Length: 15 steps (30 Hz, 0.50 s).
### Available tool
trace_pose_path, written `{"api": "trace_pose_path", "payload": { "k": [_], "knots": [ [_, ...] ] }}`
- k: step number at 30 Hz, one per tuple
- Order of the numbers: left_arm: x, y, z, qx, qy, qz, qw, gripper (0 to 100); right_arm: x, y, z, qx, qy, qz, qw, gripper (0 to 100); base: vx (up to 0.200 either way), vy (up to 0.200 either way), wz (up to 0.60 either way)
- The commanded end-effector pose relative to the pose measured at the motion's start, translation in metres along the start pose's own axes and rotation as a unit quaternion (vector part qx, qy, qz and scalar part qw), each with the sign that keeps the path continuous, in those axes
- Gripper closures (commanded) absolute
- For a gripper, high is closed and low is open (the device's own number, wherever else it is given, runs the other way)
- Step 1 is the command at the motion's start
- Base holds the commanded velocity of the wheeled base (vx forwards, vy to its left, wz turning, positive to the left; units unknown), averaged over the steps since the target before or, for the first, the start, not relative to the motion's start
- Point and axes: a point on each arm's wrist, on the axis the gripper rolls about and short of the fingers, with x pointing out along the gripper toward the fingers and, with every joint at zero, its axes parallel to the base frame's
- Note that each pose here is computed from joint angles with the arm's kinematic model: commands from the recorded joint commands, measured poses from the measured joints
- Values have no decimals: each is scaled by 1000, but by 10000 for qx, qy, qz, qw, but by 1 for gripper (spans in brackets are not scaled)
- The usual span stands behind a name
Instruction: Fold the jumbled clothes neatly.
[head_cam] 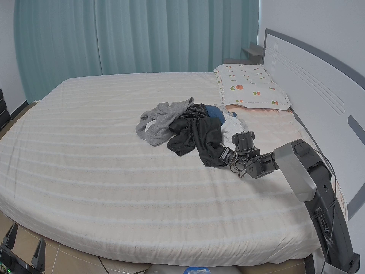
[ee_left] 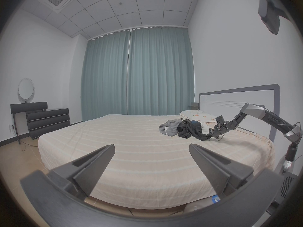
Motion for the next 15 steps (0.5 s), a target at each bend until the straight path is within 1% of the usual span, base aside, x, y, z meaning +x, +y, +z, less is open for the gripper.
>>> {"api": "trace_pose_path", "payload": {
  "k": [1, 3, 4, 7, 9, 10, 11, 13, 14, 15],
  "knots": [
    [0, 0, -5, -4, -12, -3, 10000, 0, -25, 8, 15, 335, 7, 35, 9994, 100, 0, 0, 0],
    [0, 0, -5, -4, -12, -3, 10000, 0, -41, 9, 18, 547, 111, 6, 9984, 100, 0, 0, 0],
    [0, 0, -5, 4, -12, -3, 10000, 0, -45, 9, 18, 585, 144, 15, 9982, 100, 0, 0, 0],
    [0, 0, -4, -4, -19, 5, 10000, 0, -87, 9, 22, 854, 362, 368, 9950, 100, 0, 0, 0],
    [0, 0, -5, -4, -12, -3, 10000, 0, -108, 9, 19, 887, 473, 574, 9933, 100, 0, 0, 0],
    [0, 0, -4, 4, -19, 5, 10000, 0, -130, 8, 15, 869, 551, 825, 9913, 100, 0, 0, 0],
    [0, 0, -5, -4, -12, 5, 10000, 0, -141, 8, 14, 857, 548, 954, 9902, 100, 0, 0, 0],
    [0, 0, -5, -4, -12, 5, 10000, 0, -141, 8, 14, 857, 548, 954, 9902, 100, 0, 0, 0],
    [0, 0, -4, -4, -19, 5, 10000, 0, -174, 10, 6, 782, 563, 1321, 9865, 100, 0, 0, 0],
    [0, 0, -5, -4, -12, -3, 10000, 0, -192, 12, 2, 738, 550, 1520, 9841, 100, 0, 0, 0]
  ]
}}
